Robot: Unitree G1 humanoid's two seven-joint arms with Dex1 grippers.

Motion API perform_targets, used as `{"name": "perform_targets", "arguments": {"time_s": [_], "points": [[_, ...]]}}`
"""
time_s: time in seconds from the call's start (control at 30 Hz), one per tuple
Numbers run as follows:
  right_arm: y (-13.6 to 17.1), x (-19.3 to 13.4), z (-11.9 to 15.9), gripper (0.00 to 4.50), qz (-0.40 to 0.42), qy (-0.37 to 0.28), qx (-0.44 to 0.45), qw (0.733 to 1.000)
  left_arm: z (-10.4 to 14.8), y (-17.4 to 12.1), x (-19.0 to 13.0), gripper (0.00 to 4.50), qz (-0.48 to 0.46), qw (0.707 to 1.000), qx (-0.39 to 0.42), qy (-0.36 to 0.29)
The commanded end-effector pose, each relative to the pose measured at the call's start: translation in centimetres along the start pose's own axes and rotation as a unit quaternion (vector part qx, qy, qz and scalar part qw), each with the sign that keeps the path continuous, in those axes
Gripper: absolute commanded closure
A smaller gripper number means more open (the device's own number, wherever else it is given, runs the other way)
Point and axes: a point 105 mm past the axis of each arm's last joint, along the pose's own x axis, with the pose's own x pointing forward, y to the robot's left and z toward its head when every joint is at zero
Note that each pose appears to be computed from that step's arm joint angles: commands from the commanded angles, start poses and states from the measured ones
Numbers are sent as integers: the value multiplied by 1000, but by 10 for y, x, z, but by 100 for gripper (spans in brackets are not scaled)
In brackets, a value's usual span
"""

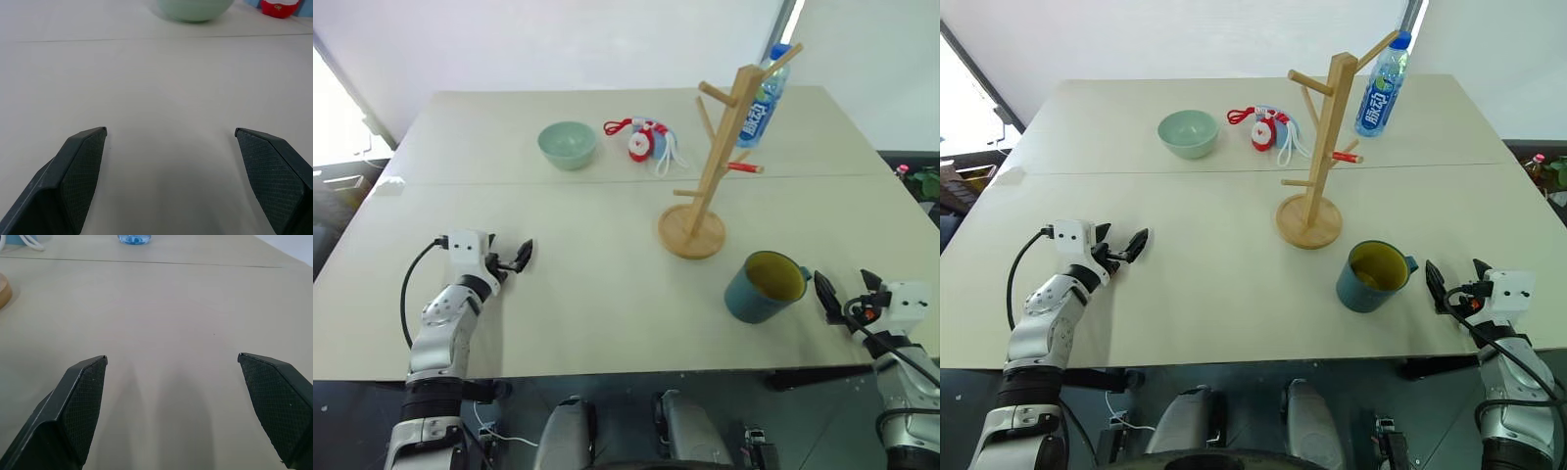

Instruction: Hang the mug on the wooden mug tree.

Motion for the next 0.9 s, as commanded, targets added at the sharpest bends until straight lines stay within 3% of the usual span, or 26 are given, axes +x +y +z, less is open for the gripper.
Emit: {"name": "perform_targets", "arguments": {"time_s": [0.03, 0.27, 0.43, 0.7, 0.9], "points": [[-1, 1, 13, 6, -1, -21, -10, 1000, 15, 2, -1, 0, 1, 1000, 8, -23], [1, -3, 14, 6, 0, -22, -9, 1000, 19, -6, 2, 0, -19, 999, 2, -27], [7, -9, 18, 6, 15, -23, -18, 999, 29, -52, 1, 0, -144, 989, 16, -35], [27, -35, 24, 6, 80, -13, -35, 996, 32, -143, -30, 0, -399, 916, 31, -23], [43, -48, 23, 6, 114, -4, -36, 993, 40, -179, -56, 0, -525, 850, 40, -18]]}}
